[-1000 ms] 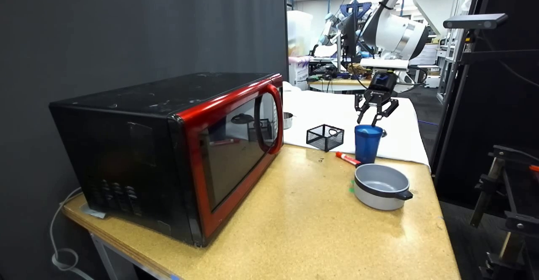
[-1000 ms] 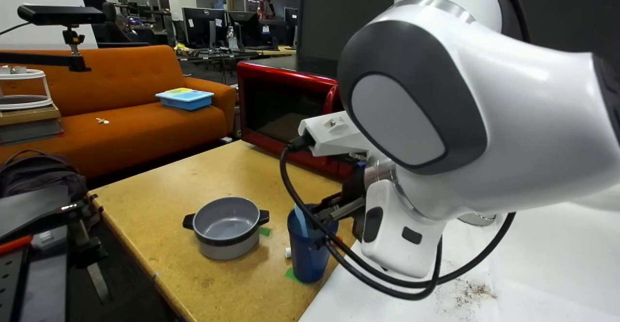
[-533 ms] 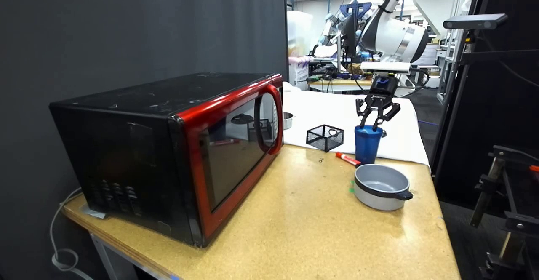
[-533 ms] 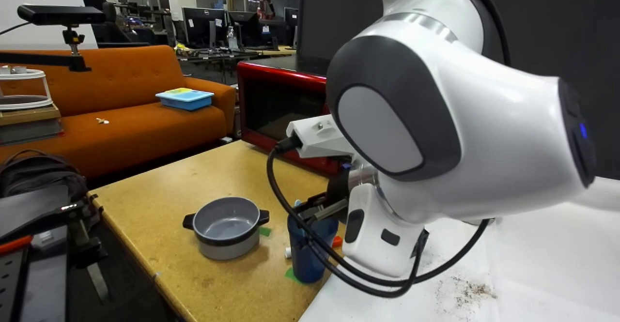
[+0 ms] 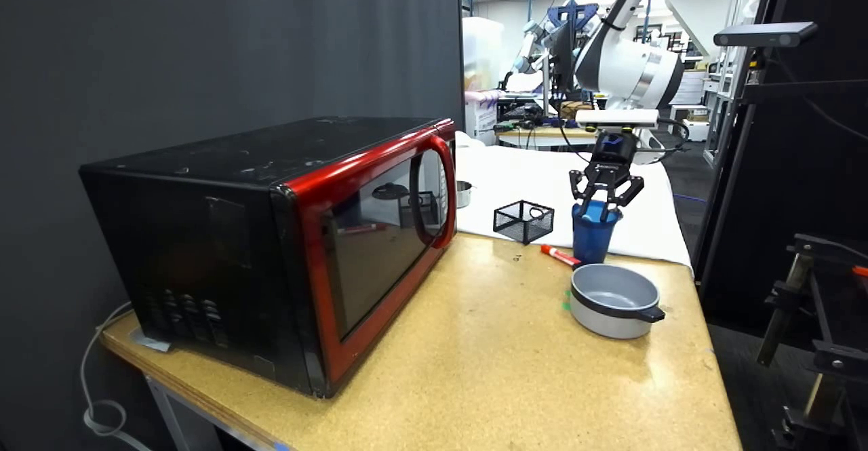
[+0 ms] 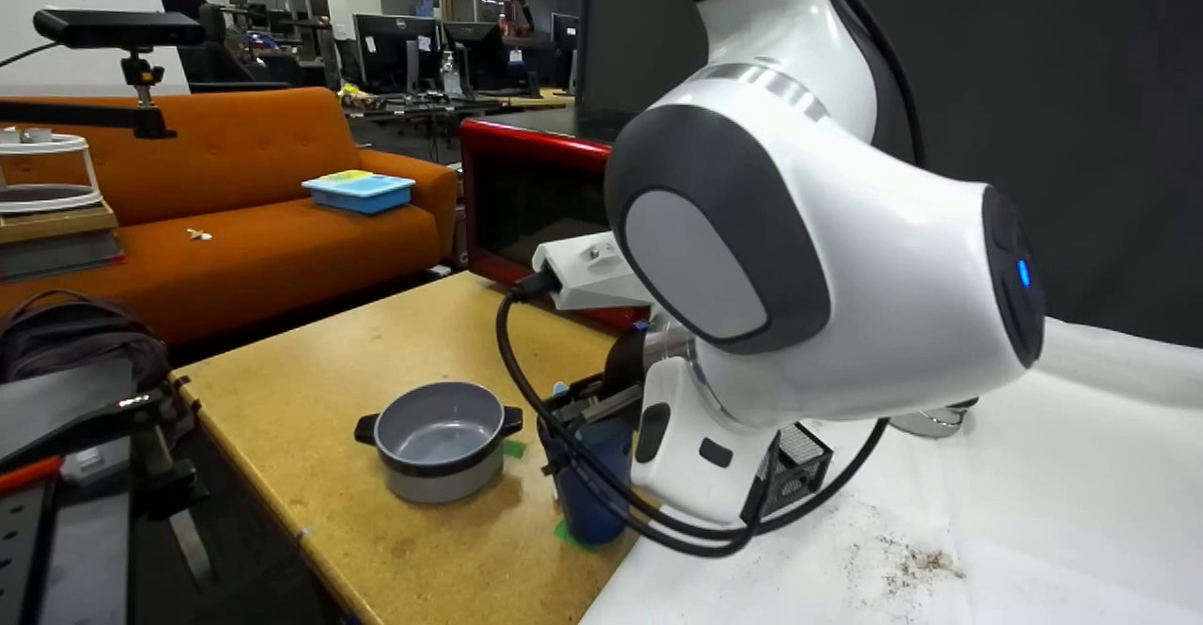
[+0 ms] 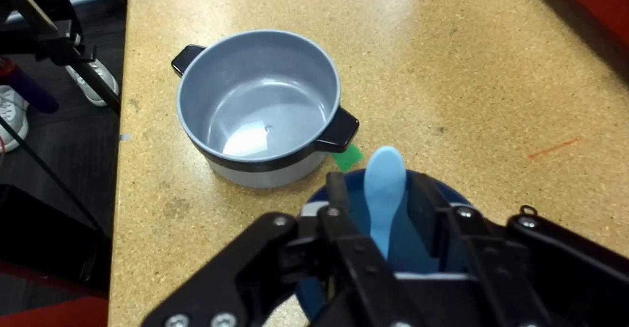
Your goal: Remove the spoon from the cup and put it on the table
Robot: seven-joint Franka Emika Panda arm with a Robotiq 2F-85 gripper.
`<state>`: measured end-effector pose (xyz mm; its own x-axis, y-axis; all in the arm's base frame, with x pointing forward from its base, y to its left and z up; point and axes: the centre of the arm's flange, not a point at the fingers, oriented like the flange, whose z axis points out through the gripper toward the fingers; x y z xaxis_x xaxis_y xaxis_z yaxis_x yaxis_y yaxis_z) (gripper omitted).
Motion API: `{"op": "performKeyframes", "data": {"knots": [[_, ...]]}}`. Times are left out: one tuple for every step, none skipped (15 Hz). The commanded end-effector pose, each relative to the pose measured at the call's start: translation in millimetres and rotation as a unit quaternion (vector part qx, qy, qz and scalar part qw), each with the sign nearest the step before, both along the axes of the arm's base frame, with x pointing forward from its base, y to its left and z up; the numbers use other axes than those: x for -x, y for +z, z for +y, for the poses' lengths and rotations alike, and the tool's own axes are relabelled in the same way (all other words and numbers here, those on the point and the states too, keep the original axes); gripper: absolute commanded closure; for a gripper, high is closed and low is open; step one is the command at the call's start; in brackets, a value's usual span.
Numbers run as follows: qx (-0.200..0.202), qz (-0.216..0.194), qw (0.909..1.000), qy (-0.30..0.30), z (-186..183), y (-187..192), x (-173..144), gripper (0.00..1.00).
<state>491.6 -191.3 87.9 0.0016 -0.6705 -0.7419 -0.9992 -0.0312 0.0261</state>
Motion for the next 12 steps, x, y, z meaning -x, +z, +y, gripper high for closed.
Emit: {"op": "performKeyframes", "data": {"knots": [[-0.008,0.002,1.0000,-0.003,-1.8,2.0,-3.1,0.61],[-0.009,0.002,0.9999,-0.005,-3.4,2.4,-4.0,0.74],[-0.009,0.002,0.9999,-0.006,-6.0,2.8,-5.2,0.86],[-0.010,0.001,0.9999,-0.010,-9.5,3.9,-6.3,0.88],[-0.011,0.002,0.9998,-0.013,-12.6,5.2,-7.2,0.97],[-0.012,0.002,0.9998,-0.017,-16.6,6.9,-8.7,0.98],[-0.013,0.001,0.9997,-0.021,-20.4,8.7,-9.8,1.00],[-0.013,0.001,0.9996,-0.025,-24.4,10.7,-11.4,1.00],[-0.014,0.001,0.9995,-0.027,-27.3,12.7,-12.8,1.00],[-0.015,0.001,0.9994,-0.031,-30.5,14.6,-14.4,1.00],[-0.015,0.001,0.9993,-0.033,-33.1,16.0,-16.0,1.00],[-0.016,0.003,0.9993,-0.034,-34.7,17.7,-17.5,1.00]]}}
